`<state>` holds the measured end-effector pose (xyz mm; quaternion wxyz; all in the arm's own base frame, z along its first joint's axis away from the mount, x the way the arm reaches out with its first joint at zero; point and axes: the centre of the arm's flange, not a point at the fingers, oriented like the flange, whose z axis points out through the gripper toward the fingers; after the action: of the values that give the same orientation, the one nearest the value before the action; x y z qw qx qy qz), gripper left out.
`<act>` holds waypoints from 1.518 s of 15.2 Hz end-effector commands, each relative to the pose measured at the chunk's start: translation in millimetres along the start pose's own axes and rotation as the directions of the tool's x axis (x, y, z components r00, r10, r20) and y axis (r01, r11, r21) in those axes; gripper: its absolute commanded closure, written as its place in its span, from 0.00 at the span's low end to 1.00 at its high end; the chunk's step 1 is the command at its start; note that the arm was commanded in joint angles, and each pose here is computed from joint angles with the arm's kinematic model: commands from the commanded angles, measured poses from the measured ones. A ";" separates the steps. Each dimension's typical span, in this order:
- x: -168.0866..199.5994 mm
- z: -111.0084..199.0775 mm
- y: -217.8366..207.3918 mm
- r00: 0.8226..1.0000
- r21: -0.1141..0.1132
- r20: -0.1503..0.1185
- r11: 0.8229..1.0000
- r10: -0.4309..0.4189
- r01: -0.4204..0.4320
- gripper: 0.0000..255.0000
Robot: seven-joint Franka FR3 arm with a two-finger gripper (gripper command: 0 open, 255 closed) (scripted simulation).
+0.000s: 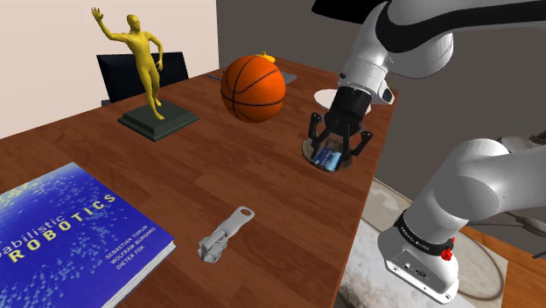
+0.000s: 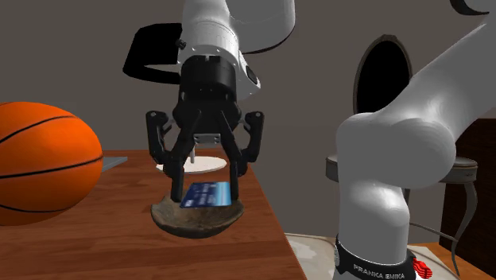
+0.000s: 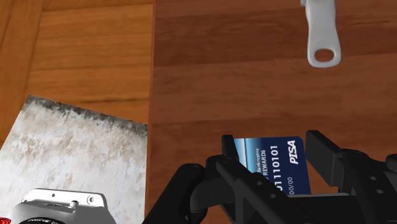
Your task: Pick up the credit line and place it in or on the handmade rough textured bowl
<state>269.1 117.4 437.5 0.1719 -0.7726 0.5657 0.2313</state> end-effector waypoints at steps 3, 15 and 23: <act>35.6 -33.7 -11.0 1.000 0.000 -0.001 1.000 0.000 0.000 1.00; 115.8 -67.2 -31.8 1.000 0.000 -0.001 1.000 0.000 0.000 1.00; 139.1 -32.0 -31.7 1.000 0.000 -0.001 1.000 0.000 0.000 1.00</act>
<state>340.8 -1.8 393.6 0.1715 -0.7728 0.5655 0.2314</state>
